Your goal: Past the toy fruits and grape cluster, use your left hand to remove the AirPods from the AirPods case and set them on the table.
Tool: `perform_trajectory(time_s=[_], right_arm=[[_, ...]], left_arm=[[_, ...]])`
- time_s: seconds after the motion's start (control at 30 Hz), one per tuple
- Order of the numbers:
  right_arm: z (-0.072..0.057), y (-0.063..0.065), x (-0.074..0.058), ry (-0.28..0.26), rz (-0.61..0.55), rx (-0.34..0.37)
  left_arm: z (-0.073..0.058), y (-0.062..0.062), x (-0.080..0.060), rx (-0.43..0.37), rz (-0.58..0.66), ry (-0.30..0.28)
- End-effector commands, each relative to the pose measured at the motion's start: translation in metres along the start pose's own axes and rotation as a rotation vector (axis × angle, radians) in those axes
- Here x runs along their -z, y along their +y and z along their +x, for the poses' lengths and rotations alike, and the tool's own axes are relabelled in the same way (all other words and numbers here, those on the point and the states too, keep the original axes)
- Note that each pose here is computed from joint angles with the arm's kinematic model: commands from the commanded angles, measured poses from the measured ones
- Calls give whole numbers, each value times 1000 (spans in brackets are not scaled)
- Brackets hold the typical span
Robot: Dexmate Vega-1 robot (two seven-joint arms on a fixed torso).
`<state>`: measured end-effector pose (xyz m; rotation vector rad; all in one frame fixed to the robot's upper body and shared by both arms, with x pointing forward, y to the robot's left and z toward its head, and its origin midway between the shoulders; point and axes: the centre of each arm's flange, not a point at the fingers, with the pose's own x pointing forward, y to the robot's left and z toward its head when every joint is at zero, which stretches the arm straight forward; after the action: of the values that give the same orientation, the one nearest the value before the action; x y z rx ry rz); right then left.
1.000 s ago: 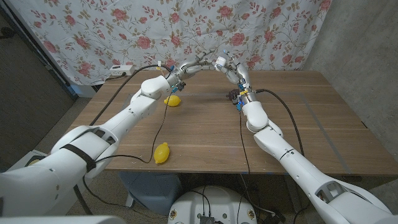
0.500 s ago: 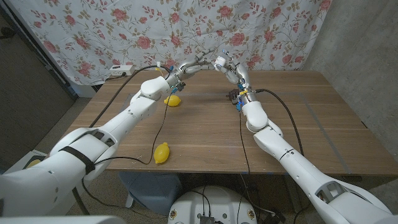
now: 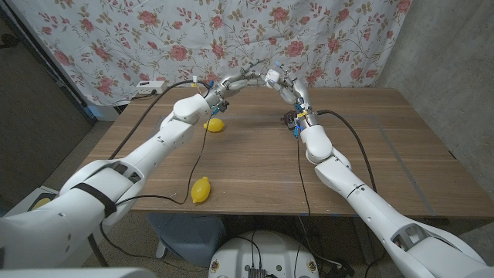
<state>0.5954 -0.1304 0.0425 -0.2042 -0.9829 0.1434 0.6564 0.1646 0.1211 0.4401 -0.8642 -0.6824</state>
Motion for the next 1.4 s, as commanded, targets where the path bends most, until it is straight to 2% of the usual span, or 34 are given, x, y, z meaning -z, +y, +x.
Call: perform_trajectory(time_s=[0.03,0.87,1.1,1.4], right_arm=[[2,-4,3,6,-1,9],[3,-11,16,48,-20,45],[2,-19,17,55,-27,94],[3,-25,17,50,-29,125]], left_arm=[[0,4,-4,-2,0,-12],[-7,9,-10,-27,4,-33],[-9,11,-9,-27,2,-29],[-13,13,-6,-27,3,-12]])
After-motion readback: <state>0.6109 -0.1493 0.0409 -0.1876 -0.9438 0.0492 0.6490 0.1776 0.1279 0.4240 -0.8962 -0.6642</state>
